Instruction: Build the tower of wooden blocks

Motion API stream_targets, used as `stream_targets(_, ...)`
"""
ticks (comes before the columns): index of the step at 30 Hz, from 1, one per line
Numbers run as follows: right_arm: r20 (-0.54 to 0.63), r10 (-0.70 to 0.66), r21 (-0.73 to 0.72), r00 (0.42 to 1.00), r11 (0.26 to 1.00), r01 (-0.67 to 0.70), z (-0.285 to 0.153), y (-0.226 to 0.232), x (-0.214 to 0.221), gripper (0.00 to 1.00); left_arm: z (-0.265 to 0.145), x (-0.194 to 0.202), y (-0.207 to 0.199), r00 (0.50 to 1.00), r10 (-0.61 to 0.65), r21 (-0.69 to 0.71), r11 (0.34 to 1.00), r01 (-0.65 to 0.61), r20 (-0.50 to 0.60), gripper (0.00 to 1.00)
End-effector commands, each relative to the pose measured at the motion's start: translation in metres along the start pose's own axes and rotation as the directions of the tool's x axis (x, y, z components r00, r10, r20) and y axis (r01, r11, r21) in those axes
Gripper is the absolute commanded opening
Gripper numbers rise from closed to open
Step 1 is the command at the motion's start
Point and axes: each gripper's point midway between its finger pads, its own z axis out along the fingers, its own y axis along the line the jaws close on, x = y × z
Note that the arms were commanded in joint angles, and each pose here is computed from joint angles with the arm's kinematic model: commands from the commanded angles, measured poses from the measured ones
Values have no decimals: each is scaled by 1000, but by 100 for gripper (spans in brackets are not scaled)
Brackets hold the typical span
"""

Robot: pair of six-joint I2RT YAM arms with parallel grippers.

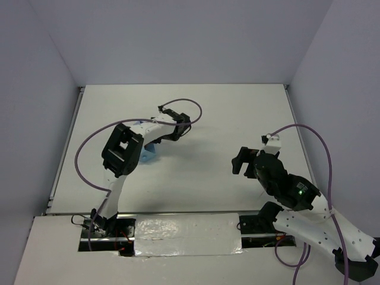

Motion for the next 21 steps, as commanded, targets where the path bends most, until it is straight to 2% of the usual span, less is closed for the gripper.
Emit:
stream_targets(1, 37, 13, -32, 999, 999, -12, -1, 6, -8, 100, -10, 12, 2, 980, 197, -96, 976, -195, 9, 0)
stream_targets(9, 28, 4, -44, 1000, 999, -3, 0, 8, -6, 100, -31, 17, -34, 953, 298, -104, 951, -291, 55, 2)
stream_targets(10, 28, 2, -48, 1000, 999, -1, 0, 9, -6, 100, -32, 18, -37, 951, 304, -106, 949, -297, 58, 11)
stream_targets(12, 27, 3, -47, 1000, 999, -2, 0, 8, -5, 100, -31, 19, -39, 948, 311, -122, 945, -302, 62, 17)
stream_targets(13, 28, 2, -48, 1000, 999, -1, 0, 8, -5, 100, -31, 21, -40, 948, 311, -123, 945, -302, 61, 28)
stream_targets(16, 27, -2, -60, 1000, 998, 3, 0, 11, -5, 100, -33, 21, -38, 959, 275, -109, 957, -268, 61, 43)
stream_targets(21, 23, -6, -55, 1000, 998, 7, 1, 10, -5, 100, -40, 17, -39, 970, 232, -64, 972, -227, 69, 56)
